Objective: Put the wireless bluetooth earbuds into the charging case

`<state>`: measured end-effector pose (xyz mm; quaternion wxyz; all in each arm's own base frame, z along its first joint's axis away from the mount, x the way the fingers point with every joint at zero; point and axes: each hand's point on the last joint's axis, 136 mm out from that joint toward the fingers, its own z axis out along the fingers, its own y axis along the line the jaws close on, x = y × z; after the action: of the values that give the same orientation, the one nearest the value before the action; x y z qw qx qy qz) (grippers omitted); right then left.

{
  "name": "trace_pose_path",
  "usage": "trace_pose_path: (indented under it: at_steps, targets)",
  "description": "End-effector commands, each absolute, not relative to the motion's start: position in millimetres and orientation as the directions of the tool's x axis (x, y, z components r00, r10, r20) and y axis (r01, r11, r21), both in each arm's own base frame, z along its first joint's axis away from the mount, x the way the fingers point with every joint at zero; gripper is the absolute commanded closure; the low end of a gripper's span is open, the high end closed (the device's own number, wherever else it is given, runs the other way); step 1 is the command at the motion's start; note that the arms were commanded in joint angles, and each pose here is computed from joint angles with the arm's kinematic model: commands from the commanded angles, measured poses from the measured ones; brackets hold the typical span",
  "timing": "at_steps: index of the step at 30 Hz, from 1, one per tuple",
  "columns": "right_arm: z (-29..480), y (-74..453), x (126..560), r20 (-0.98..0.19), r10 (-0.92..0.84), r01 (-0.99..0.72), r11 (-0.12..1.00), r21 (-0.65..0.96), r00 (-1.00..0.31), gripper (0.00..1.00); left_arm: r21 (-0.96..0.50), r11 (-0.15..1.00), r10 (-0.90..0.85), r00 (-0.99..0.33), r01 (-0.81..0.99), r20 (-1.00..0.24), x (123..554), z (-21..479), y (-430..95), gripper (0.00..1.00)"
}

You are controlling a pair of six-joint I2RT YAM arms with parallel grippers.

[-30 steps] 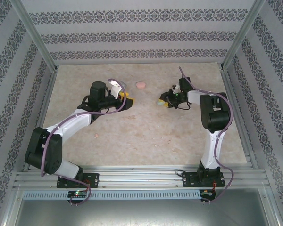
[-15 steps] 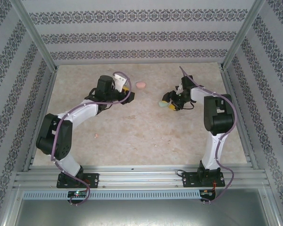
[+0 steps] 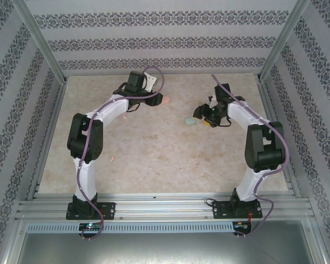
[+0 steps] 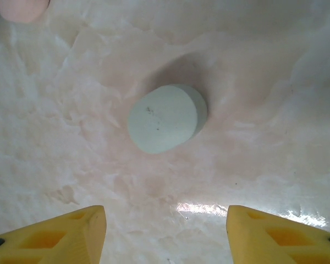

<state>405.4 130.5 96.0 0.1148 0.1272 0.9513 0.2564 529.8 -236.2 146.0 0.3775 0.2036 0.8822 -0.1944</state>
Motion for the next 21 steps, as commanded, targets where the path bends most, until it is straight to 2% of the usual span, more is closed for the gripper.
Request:
trace_pose_path:
  at_steps: [1, 4, 6, 8, 13, 21]
  targets:
    - [112, 147, 428, -0.245, 0.140, 0.031, 0.915, 0.402, -0.959, 0.40, -0.230, 0.835, 0.232, -0.698, 0.500, -0.677, 524, 137, -230, 0.42]
    - [116, 167, 456, -0.248, 0.118, 0.002, 0.905, 0.425, -0.962, 0.40, -0.268, 0.785, 0.242, -0.675, 0.558, -0.697, 528, 135, -237, 0.42]
    - [119, 176, 474, -0.258, 0.121, -0.001, 0.904, 0.427, -0.959, 0.40, -0.240, 0.766, 0.290, -0.654, 0.597, -0.699, 533, 132, -238, 0.41]
    - [122, 183, 491, -0.293, 0.089, -0.031, 0.923, 0.382, -0.952, 0.40, -0.238, 0.781, 0.297, -0.679, 0.577, -0.671, 541, 129, -230, 0.41]
    - [124, 208, 531, -0.370, 0.021, -0.087, 0.958, 0.272, -0.929, 0.38, -0.367, 0.799, 0.162, -0.758, 0.476, -0.632, 553, 128, -210, 0.45]
    - [114, 261, 592, -0.535, 0.076, -0.111, 0.944, 0.310, -0.841, 0.35, -0.404, 0.804, 0.113, -0.779, 0.436, -0.617, 535, 112, -192, 0.45]
